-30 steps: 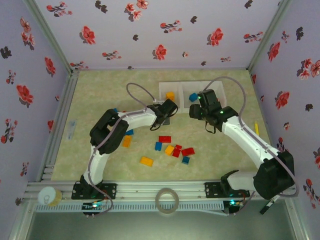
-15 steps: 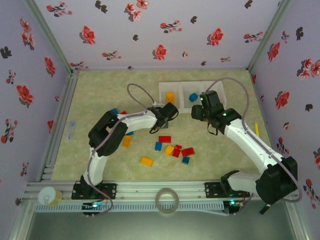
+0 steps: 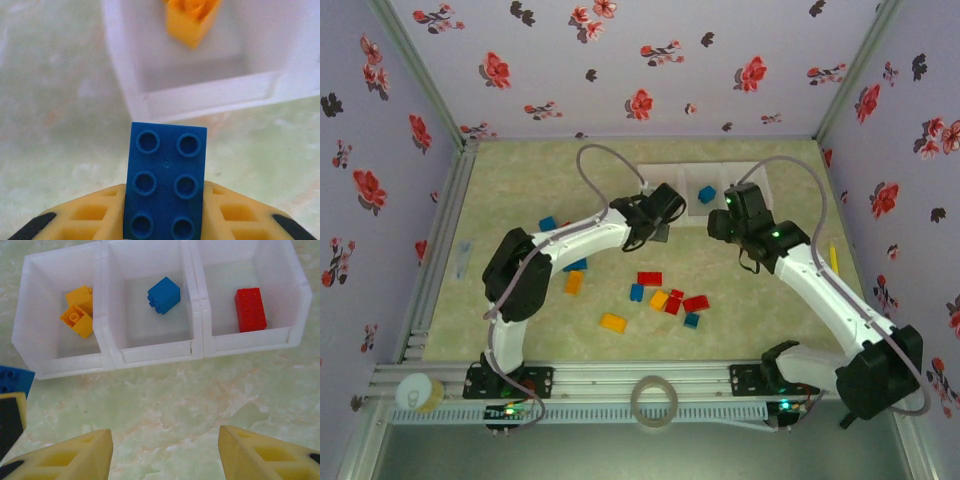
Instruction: Sort the legos into containers by color
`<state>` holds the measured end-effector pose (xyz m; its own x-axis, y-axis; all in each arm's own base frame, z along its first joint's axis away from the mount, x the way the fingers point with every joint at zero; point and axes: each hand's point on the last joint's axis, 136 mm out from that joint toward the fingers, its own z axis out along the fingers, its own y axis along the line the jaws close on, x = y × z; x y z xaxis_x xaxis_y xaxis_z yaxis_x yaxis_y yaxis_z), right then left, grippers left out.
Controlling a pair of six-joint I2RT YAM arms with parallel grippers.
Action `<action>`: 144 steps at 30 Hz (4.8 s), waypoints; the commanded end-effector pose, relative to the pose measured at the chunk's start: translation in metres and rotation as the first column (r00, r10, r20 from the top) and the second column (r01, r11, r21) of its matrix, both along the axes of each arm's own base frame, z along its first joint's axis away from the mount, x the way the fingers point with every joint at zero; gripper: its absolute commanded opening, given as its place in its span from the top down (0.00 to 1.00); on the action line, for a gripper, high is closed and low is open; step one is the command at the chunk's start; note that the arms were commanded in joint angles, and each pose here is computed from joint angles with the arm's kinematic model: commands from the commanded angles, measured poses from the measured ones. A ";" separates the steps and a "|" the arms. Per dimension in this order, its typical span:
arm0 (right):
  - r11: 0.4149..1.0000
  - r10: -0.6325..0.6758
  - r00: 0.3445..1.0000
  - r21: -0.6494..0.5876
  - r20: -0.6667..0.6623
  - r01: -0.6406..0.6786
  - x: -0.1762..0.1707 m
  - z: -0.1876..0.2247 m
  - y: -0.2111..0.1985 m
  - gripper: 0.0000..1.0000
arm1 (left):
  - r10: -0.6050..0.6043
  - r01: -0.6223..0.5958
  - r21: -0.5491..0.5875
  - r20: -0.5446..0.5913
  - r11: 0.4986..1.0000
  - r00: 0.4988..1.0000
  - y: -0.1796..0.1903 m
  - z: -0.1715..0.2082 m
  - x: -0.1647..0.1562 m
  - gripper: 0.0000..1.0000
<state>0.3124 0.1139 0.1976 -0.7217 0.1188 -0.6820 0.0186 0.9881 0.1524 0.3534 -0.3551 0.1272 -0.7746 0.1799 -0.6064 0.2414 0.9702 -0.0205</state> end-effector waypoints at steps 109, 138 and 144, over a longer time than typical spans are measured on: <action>0.720 0.694 0.711 0.082 -0.114 -0.689 0.055 -0.173 0.391 0.31 | 0.442 -0.447 -0.126 -0.068 0.886 0.895 0.303 0.041 -0.088 0.30; 0.765 0.639 0.758 0.006 -0.133 -0.644 0.088 -0.139 0.360 0.77 | 0.433 -0.439 -0.160 -0.069 0.884 0.899 0.301 0.048 -0.095 0.30; 0.805 0.593 0.804 0.022 -0.037 -0.593 0.104 -0.057 0.311 0.78 | 0.421 -0.425 -0.182 -0.065 0.886 0.905 0.297 0.048 -0.093 0.31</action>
